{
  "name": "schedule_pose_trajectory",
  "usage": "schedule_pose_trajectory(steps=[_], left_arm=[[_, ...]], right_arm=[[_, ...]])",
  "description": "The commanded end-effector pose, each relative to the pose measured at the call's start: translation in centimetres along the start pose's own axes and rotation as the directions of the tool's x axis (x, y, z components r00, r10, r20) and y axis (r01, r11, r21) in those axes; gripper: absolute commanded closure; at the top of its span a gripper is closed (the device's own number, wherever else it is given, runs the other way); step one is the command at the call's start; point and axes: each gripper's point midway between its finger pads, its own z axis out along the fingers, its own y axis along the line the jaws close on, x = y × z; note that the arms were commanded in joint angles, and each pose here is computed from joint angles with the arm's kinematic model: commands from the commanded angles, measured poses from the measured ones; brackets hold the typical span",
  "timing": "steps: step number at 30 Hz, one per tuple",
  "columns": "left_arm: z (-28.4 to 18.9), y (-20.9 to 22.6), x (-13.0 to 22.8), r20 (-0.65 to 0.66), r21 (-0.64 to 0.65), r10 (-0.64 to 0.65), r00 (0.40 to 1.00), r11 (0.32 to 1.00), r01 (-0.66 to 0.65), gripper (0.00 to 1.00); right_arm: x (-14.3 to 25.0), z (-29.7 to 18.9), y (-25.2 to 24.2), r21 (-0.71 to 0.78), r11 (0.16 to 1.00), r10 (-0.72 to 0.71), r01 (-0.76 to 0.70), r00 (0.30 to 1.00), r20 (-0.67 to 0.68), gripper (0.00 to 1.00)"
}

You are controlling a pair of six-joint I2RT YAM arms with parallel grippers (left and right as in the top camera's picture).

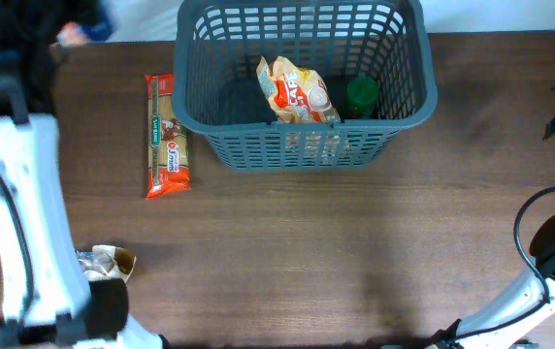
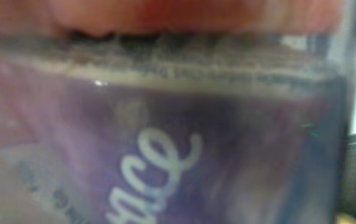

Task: Pack container
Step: 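Lift the tissue box with the left gripper and drop it into basket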

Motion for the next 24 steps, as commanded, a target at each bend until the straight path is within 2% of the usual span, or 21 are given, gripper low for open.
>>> schedule_pose_trajectory(steps=[1,5,8,10,17,20,24], left_arm=[[-0.2,-9.9,-2.1,0.085,0.289,0.036,0.996,0.956,-0.059,0.98],[1.0,-17.8,-1.7,0.122,0.425,0.104,0.987,0.893,-0.146,0.98],[2.8,-22.5,0.2,0.121,0.497,0.171,0.978,0.842,-0.208,0.98],[4.3,-24.7,1.9,0.095,0.531,0.184,0.978,0.822,-0.206,0.98],[10.0,-29.7,7.9,0.020,0.610,0.208,0.978,0.772,-0.177,0.98],[11.3,-31.7,10.2,-0.010,0.660,0.211,0.977,0.736,-0.152,0.98],[12.3,-33.4,12.8,-0.059,0.681,0.228,0.972,0.721,-0.128,0.97]], right_arm=[[0.1,-0.3,-0.1,0.009,1.000,0.007,-0.007,1.000,0.011,0.01],[0.1,-0.3,-0.1,0.009,1.000,0.007,-0.007,1.000,0.011,0.01],[0.1,-0.3,-0.1,0.009,1.000,0.007,-0.007,1.000,0.011,0.01],[0.1,-0.3,-0.1,0.009,1.000,0.007,-0.007,1.000,0.011,0.01],[0.1,-0.3,-0.1,0.009,1.000,0.007,-0.007,1.000,0.011,0.01],[0.1,-0.3,-0.1,0.009,1.000,0.007,-0.007,1.000,0.011,0.01],[0.1,-0.3,-0.1,0.009,1.000,0.007,-0.007,1.000,0.011,0.01]])
